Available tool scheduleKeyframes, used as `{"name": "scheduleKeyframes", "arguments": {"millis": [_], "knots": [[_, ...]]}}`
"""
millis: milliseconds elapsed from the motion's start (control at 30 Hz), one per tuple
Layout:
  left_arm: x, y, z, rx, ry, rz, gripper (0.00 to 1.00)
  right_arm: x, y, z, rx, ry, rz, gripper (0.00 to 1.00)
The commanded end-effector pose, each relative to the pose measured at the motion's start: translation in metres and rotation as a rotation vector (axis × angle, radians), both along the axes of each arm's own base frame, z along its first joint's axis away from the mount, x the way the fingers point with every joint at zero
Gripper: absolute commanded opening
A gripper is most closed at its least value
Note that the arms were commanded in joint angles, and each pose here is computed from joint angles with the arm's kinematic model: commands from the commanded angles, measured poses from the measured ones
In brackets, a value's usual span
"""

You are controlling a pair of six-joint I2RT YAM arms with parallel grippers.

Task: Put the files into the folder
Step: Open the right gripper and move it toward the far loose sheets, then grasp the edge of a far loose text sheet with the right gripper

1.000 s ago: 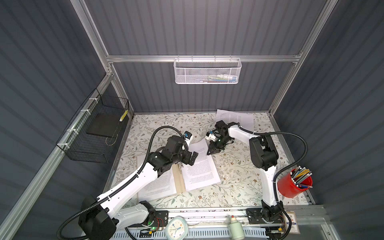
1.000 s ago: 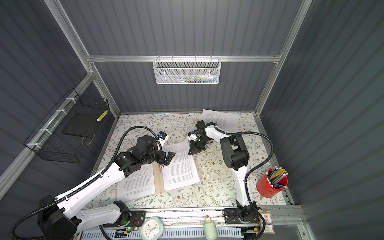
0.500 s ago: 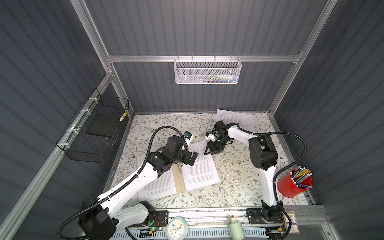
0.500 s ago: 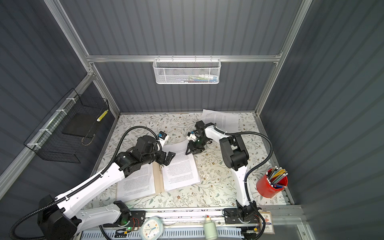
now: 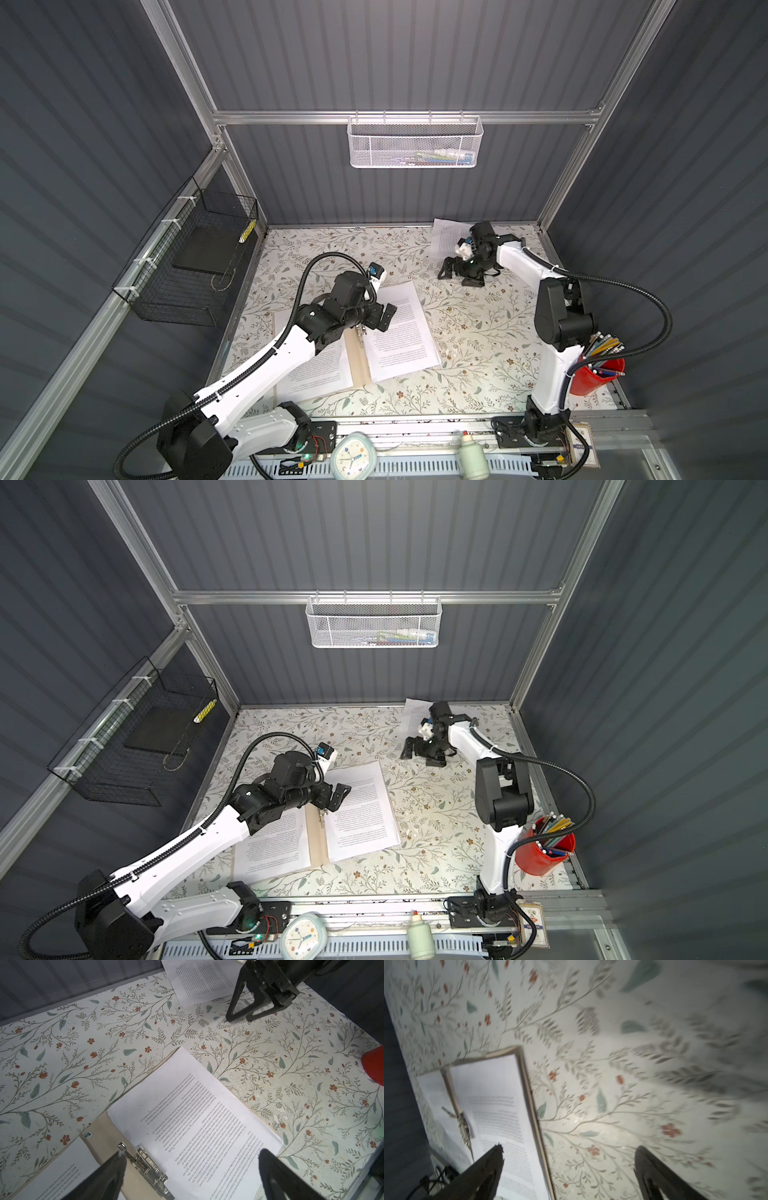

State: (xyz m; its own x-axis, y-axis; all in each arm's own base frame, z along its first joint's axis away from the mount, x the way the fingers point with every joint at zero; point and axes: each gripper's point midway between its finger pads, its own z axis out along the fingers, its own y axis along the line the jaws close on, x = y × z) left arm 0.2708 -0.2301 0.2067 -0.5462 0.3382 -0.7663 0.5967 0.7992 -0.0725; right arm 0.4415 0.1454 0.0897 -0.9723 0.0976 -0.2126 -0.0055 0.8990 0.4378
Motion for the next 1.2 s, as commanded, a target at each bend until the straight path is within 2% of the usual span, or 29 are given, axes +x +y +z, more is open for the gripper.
{"name": "scheduleKeyframes", "arguments": {"millis": [0, 233, 467, 633, 833, 967, 1167], "knots": [[0.002, -0.003, -0.001, -0.002, 0.020, 0.005, 1.00, 0.044, -0.065, -0.009, -0.115, -0.022, -0.259, 0.99], [0.008, -0.005, -0.008, 0.007, 0.039, 0.034, 1.00, 0.117, -0.129, -0.003, -0.168, -0.123, -0.489, 0.99], [0.013, -0.010, -0.004, -0.019, 0.044, 0.047, 1.00, 0.149, -0.164, -0.027, -0.080, -0.066, -0.590, 0.99], [0.019, -0.019, 0.001, -0.036, 0.046, 0.036, 1.00, 0.143, -0.169, -0.042, -0.051, -0.020, -0.601, 0.99], [0.023, -0.024, 0.007, -0.052, 0.043, 0.029, 1.00, 0.121, -0.160, -0.061, -0.031, 0.080, -0.595, 0.99], [0.023, -0.024, 0.012, -0.058, 0.034, 0.028, 1.00, 0.102, -0.155, -0.067, -0.020, 0.147, -0.605, 0.99], [0.024, -0.025, 0.018, -0.065, 0.028, 0.031, 1.00, 0.057, -0.146, -0.065, 0.014, 0.165, -0.646, 0.99]]}}
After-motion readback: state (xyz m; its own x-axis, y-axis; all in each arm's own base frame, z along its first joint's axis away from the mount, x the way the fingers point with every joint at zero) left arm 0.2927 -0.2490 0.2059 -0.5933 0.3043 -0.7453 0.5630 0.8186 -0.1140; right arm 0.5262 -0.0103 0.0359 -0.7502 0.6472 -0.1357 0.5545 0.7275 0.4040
